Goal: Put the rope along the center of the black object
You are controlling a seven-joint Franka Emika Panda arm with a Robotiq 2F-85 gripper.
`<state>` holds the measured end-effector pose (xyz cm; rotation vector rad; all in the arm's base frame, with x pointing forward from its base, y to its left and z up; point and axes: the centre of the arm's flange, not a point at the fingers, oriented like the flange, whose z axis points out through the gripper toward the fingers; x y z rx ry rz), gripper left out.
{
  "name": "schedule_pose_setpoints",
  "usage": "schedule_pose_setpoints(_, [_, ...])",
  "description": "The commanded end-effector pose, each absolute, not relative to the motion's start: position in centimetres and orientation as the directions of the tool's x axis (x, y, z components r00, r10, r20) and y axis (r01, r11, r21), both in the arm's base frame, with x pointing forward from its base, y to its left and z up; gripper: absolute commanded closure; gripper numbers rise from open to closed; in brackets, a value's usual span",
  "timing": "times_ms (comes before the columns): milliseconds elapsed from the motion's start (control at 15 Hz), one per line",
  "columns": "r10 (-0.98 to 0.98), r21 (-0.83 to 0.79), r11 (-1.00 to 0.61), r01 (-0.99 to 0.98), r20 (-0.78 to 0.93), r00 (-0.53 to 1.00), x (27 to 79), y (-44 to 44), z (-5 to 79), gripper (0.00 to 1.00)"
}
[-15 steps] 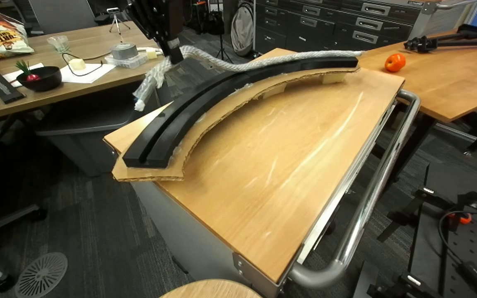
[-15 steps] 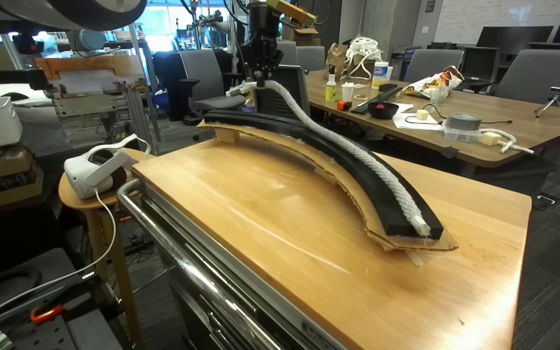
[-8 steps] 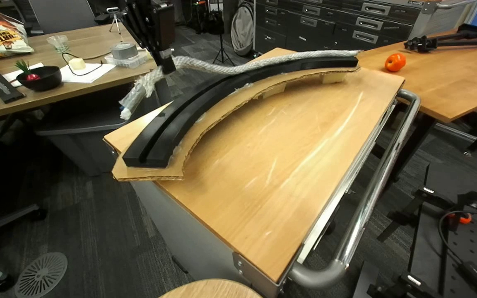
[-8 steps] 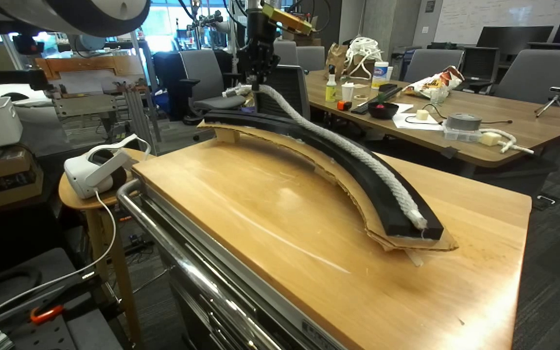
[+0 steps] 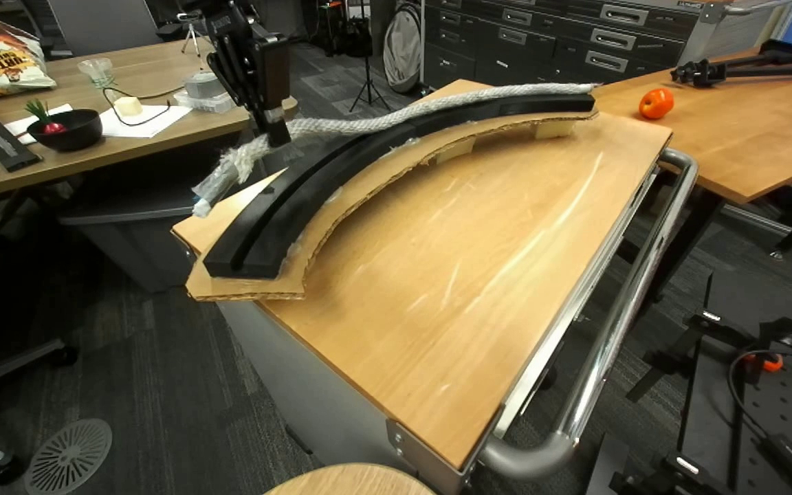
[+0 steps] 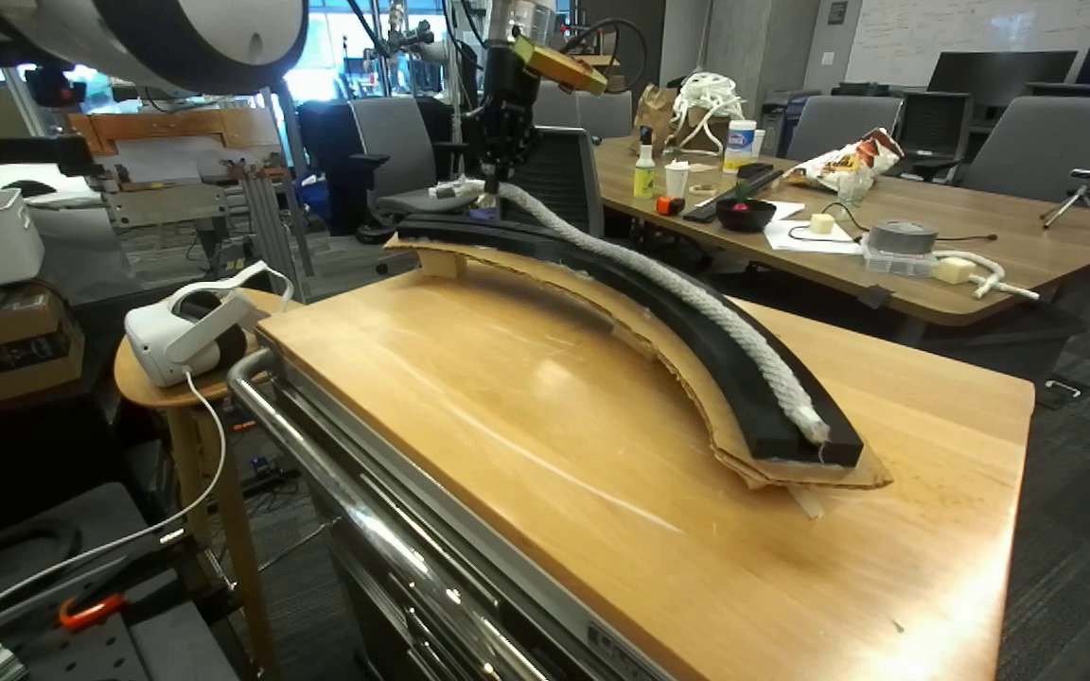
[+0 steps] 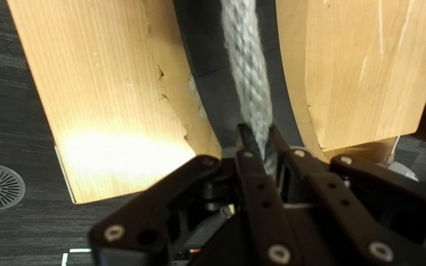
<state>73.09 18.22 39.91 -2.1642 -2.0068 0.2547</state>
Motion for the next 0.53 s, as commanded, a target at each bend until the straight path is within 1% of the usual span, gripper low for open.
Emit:
schedule_pose_setpoints(0, [0.989,-0.282,-0.053,0.958,0.116,0.089,74.1,18.2,40.7,0.97])
schedule_pose_setpoints(200, [0.984,-0.296,-0.041,0.954,0.152,0.089,73.9,17.8,40.6,0.97])
schedule_pose_setpoints(467, [0.992,-0.314,-0.045,0.948,0.101,0.081,73.7,17.0,39.0,0.97])
